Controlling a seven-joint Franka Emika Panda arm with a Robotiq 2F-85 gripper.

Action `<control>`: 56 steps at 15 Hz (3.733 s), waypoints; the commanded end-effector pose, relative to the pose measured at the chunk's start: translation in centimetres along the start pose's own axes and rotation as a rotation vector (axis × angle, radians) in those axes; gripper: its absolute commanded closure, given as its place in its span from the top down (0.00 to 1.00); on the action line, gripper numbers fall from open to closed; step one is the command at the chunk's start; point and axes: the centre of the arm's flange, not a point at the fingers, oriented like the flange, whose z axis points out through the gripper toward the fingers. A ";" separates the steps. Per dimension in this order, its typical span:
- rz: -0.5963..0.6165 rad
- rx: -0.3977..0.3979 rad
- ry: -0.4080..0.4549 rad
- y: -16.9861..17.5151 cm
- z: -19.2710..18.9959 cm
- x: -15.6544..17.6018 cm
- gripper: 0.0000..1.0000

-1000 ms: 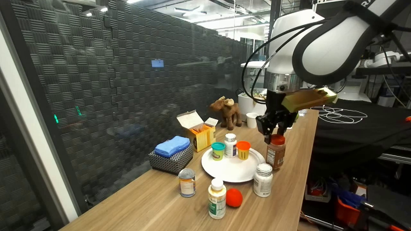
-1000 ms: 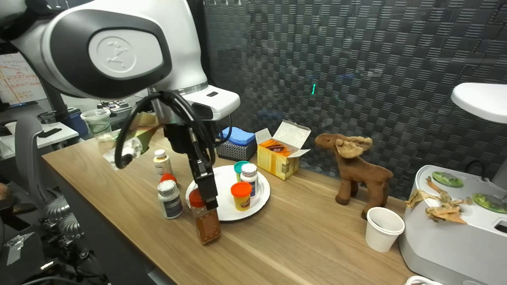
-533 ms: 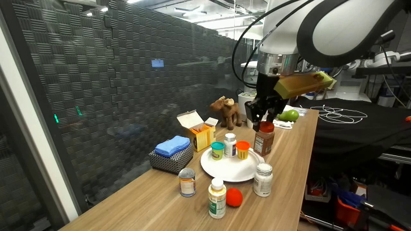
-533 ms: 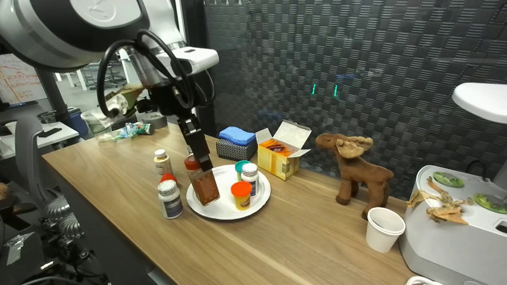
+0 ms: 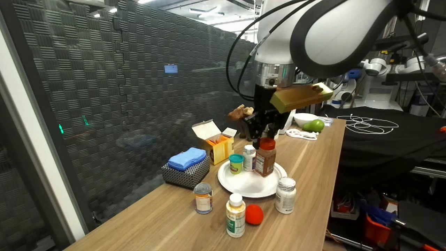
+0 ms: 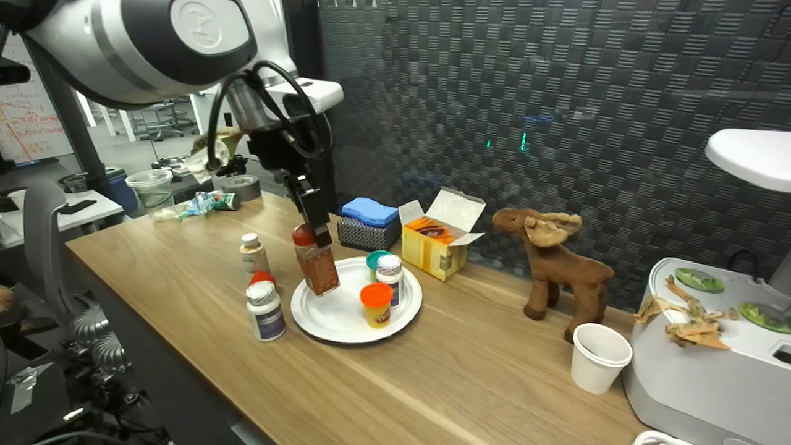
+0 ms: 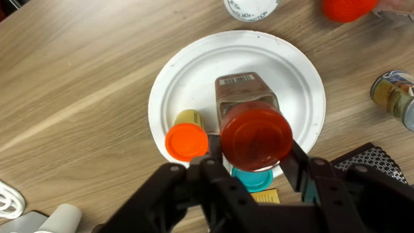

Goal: Pick up the bottles and small containers from the table and put them on the white plate.

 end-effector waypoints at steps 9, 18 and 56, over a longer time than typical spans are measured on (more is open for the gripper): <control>0.017 0.009 -0.017 0.7 3.4 8.2 0.23; -0.052 0.067 -0.107 2.5 4.0 8.6 0.23; -0.147 0.072 -0.023 1.0 2.0 6.4 1.00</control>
